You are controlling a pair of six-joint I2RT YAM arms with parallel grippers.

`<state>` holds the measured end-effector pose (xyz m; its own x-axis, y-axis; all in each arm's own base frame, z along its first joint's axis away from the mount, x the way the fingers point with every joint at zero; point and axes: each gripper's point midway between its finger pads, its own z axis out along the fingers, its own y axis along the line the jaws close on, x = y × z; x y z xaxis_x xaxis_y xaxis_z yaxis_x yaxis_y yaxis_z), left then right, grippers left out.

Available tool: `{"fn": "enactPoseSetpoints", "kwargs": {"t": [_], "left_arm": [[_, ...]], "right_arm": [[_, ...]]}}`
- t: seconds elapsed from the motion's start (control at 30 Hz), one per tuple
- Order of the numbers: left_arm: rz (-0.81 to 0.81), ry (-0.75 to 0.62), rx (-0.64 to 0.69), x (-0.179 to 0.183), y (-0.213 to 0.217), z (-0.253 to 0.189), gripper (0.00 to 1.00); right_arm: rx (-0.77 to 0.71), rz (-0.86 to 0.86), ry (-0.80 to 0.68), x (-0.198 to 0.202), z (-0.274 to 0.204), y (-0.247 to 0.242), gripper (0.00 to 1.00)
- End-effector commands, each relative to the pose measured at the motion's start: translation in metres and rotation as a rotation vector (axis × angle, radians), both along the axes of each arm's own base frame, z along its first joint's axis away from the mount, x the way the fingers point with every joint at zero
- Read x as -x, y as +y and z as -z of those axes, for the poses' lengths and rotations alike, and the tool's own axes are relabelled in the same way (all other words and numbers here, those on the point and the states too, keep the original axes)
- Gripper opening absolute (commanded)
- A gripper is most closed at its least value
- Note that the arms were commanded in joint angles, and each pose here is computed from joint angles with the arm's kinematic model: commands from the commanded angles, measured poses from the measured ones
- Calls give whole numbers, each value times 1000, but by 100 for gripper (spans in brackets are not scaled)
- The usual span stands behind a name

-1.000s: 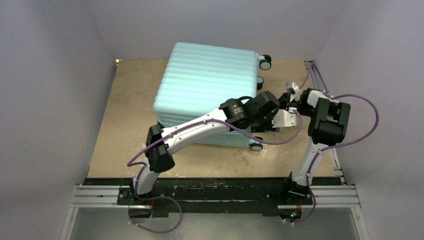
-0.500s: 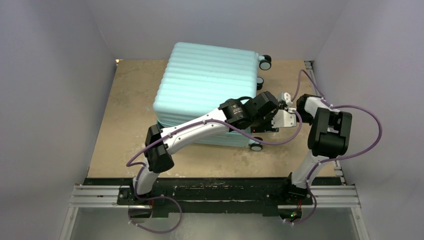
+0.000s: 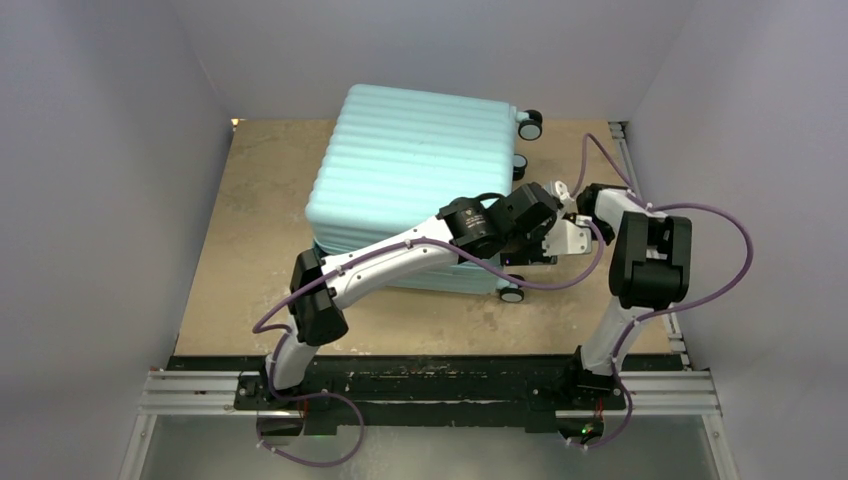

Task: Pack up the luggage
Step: Zip the luggage at the center of the board.

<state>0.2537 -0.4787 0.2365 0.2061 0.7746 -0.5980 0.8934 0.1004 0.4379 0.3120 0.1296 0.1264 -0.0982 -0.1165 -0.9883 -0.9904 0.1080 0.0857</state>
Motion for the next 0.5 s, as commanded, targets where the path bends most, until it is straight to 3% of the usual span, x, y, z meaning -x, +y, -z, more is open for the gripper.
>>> {"fn": "enactPoseSetpoints", "kwargs": {"t": [0.0,0.23,0.47], "left_arm": [[-79,-128,272,-14,17,-115,0],[131,11,157,30,29,-85,0],[229,111,65,57,45,-54,0]], "right_arm": [[-70,3,15,-14,-16,8,0],[-139,107,105,-57,-11,-25,0],[-173,134,187,-81,-5,-36,0]]}}
